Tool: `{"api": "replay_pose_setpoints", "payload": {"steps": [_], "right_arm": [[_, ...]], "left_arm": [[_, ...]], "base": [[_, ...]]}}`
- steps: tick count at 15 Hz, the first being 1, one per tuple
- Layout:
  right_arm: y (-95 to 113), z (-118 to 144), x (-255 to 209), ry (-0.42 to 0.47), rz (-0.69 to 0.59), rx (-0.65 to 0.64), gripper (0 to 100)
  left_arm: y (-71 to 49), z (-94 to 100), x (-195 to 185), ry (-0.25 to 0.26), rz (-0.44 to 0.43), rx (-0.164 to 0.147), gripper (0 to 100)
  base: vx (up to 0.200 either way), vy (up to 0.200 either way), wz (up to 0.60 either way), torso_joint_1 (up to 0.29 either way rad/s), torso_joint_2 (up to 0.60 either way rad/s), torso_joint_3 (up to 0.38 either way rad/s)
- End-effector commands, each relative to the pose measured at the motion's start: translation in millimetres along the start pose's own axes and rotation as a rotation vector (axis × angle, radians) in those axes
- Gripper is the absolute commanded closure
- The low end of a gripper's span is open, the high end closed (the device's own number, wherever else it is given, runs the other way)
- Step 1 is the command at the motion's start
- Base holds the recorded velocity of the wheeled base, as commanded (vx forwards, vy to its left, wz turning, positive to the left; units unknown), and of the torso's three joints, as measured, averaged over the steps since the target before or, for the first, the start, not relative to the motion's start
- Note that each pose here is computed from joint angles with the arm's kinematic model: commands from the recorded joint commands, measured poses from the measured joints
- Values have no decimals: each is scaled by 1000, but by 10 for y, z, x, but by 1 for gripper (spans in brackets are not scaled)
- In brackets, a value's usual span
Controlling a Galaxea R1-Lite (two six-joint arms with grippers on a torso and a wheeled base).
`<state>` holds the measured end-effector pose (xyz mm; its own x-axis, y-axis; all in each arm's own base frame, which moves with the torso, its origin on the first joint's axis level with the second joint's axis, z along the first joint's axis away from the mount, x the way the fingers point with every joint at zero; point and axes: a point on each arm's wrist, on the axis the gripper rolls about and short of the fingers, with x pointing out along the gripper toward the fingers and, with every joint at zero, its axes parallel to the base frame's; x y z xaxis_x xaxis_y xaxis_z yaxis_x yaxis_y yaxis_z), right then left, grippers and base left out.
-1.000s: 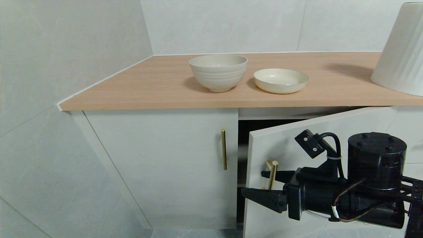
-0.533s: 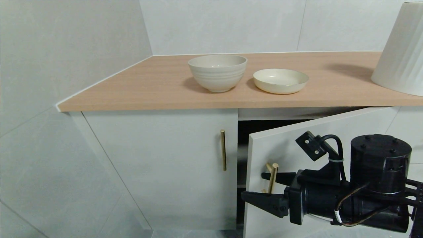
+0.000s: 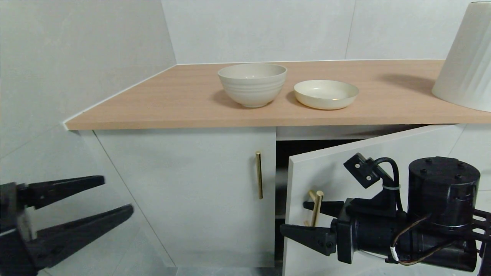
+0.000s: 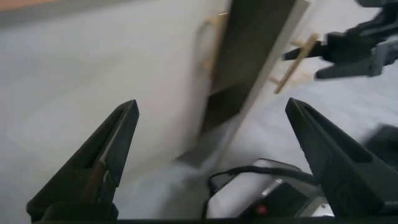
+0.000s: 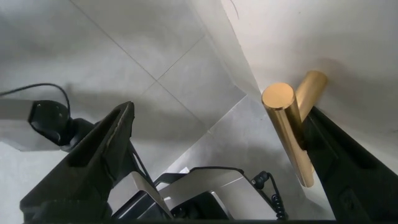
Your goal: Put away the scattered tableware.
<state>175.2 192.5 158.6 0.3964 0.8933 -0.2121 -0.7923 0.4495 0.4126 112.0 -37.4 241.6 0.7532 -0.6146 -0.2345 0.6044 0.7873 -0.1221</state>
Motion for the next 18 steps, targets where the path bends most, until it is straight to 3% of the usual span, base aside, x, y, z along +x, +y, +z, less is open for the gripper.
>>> {"api": "replay_pose_setpoints", "payload": {"steps": [1, 2, 4, 6, 14, 15, 18], "right_arm": [[11, -13, -3, 5, 4, 0, 0], [14, -18, -3, 7, 5, 0, 0], [20, -36, 10, 15, 8, 1, 0], [12, -47, 22, 20, 6, 5, 0], [9, -50, 25, 22, 6, 5, 0], [9, -50, 25, 22, 6, 5, 0], [6, -57, 27, 24, 5, 6, 0]], "left_arm": [[124, -208, 939, 199, -128, -53, 0], [138, -307, 1106, 223, -141, -86, 0], [76, -410, 1326, 227, -179, -185, 0], [3, -483, 1431, 229, -210, -232, 0], [-79, -552, 1491, 265, -239, -231, 0], [-97, -558, 1492, 268, -244, -229, 100], [-114, -545, 1528, 265, -242, -225, 100]], "base": [[0, 0, 0, 0, 0, 0], [0, 0, 0, 0, 0, 0], [0, 0, 0, 0, 0, 0], [0, 0, 0, 0, 0, 0], [0, 0, 0, 0, 0, 0], [0, 0, 0, 0, 0, 0], [0, 0, 0, 0, 0, 0]]}}
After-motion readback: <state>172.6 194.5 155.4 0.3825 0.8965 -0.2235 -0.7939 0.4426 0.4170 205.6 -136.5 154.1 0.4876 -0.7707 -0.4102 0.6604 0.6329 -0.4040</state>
